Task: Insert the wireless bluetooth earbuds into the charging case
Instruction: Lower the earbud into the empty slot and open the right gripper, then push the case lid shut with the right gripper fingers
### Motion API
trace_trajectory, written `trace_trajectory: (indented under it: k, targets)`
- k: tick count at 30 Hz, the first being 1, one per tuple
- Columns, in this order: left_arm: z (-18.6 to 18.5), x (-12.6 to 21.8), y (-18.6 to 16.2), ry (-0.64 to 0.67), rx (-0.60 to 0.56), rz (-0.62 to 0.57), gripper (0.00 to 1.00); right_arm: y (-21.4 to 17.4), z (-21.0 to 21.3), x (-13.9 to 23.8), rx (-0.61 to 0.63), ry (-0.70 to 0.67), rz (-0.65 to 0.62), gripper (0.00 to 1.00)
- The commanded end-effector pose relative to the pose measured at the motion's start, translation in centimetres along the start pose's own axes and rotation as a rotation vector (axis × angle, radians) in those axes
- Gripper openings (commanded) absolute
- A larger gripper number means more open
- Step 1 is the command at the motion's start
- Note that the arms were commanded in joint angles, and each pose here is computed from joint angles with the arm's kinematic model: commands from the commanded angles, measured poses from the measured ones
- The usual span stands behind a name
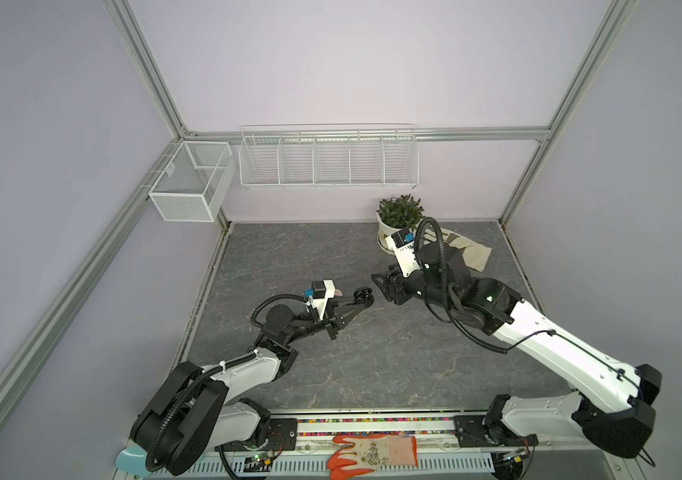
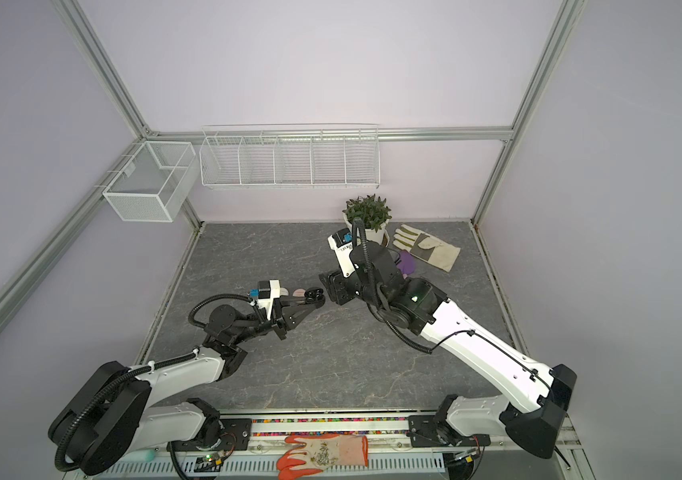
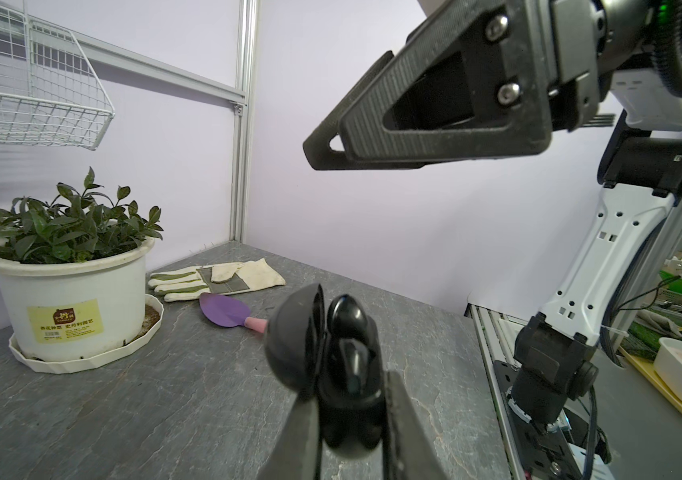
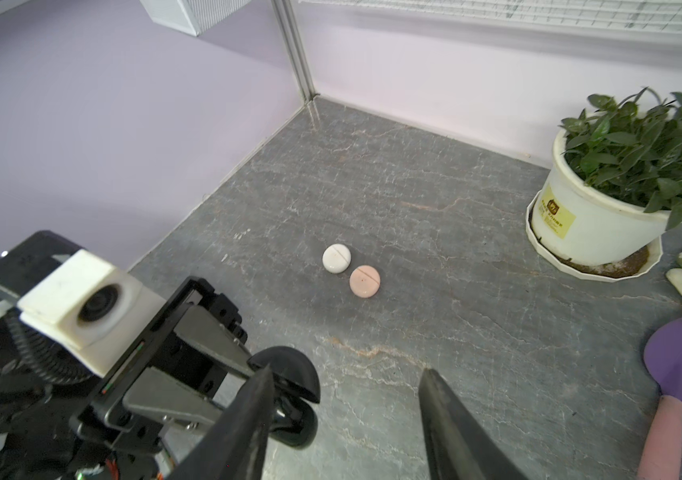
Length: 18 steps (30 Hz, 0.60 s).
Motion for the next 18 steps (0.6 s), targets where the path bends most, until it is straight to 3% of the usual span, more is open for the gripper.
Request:
trace_trajectory:
  k: [1,7,18]
  targets:
    - [-0.3,0.0,0.3,-0.03,-0.034,-0.004,0.0,-0.6,0.2,-0.2,0.022,0.099,0.129,0.63]
    - [-0.3,-0.3,0.4,-0.045,-0.04,0.0,0.0,-0.7,0.2,-0.6,0.061,0.098,0.159,0.69]
    - [-0.5,-0.2,0.6,-0.057,-0.048,0.005,0.0,-1.3,-0.1,-2.6,0.063,0.07,0.217,0.7]
Point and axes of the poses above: each gripper's point midway between its finger pads, its own x axis back along the fingers, its own z axis along the line the jaws close on, y = z × x, the point moved 8 cm from there along x, back along the fingers, and after that the axes turned 2 degrees about -x, right-handed, at the moved point
